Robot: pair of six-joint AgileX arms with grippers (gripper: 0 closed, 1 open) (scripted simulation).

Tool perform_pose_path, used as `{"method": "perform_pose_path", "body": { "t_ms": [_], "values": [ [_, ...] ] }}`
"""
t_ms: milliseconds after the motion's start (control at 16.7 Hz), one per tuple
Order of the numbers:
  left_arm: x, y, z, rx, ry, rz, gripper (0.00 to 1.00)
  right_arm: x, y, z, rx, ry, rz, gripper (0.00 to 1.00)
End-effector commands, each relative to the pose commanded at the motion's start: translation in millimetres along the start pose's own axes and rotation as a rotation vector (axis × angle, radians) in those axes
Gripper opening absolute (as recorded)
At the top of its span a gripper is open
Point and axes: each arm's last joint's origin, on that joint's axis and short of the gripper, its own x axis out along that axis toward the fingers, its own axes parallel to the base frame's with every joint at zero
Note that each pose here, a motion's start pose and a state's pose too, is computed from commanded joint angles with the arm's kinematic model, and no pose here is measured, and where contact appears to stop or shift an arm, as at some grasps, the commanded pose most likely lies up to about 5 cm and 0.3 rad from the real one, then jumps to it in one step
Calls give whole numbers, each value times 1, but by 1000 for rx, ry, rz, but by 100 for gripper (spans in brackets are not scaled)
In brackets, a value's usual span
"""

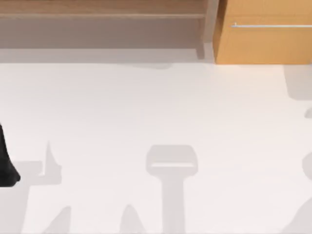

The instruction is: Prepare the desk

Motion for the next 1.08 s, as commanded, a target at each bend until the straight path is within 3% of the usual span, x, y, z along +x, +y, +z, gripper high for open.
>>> {"method": "perform_pose_path", "body": {
  "t_ms": [1020, 1080],
  "values": [
    [0, 0, 0, 0, 0, 0, 100, 30, 3, 0, 0, 0, 0, 0],
    [0, 0, 0, 0, 0, 0, 100, 30, 3, 0, 0, 0, 0, 8]
  ]
}}
